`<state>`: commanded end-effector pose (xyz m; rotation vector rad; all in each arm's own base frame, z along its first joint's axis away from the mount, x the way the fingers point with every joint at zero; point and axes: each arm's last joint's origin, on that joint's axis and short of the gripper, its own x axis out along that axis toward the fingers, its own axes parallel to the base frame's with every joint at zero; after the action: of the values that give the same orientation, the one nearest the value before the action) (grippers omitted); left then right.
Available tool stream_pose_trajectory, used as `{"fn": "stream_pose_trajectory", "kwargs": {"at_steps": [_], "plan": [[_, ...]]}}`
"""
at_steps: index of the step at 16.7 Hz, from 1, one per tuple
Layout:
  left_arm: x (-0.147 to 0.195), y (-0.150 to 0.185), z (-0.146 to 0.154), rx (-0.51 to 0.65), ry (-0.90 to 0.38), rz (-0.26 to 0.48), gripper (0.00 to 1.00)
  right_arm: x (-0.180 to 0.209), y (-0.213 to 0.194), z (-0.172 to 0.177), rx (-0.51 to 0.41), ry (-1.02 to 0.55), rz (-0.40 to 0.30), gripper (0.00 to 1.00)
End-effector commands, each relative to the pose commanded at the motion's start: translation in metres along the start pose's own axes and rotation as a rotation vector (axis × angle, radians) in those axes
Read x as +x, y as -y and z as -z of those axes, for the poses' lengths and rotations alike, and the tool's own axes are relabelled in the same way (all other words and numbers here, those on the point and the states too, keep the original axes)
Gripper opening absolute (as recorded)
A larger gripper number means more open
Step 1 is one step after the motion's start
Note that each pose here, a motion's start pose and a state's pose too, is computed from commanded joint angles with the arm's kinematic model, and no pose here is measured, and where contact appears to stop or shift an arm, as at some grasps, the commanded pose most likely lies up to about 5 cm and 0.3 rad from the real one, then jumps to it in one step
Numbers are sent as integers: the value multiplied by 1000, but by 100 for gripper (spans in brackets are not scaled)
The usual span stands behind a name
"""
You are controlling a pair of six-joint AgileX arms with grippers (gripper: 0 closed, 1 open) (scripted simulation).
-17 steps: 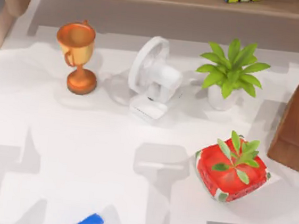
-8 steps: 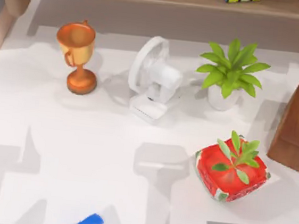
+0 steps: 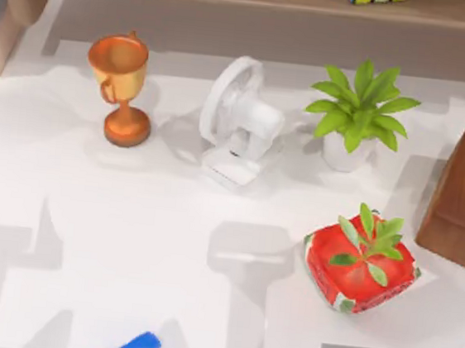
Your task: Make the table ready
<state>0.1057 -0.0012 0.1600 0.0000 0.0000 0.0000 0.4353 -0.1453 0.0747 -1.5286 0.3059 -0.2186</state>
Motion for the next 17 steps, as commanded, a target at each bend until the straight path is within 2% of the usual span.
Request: {"fn": "stream_pose_trajectory", "kwargs": {"at_steps": [2,4,8,13,17], "plan": [[0,0,0,0,0,0,100,-3,7,-5,27,9,-8,100],[0,0,0,0,0,0,100,-12,23,-15,92,24,-27,100],[0,0,0,0,0,0,100,-51,81,-36,307,49,-53,100],[0,0,0,0,0,0,100,-155,169,-50,667,102,-8,100],[0,0,0,0,0,0,100,-259,188,-44,976,178,8,100]]}}
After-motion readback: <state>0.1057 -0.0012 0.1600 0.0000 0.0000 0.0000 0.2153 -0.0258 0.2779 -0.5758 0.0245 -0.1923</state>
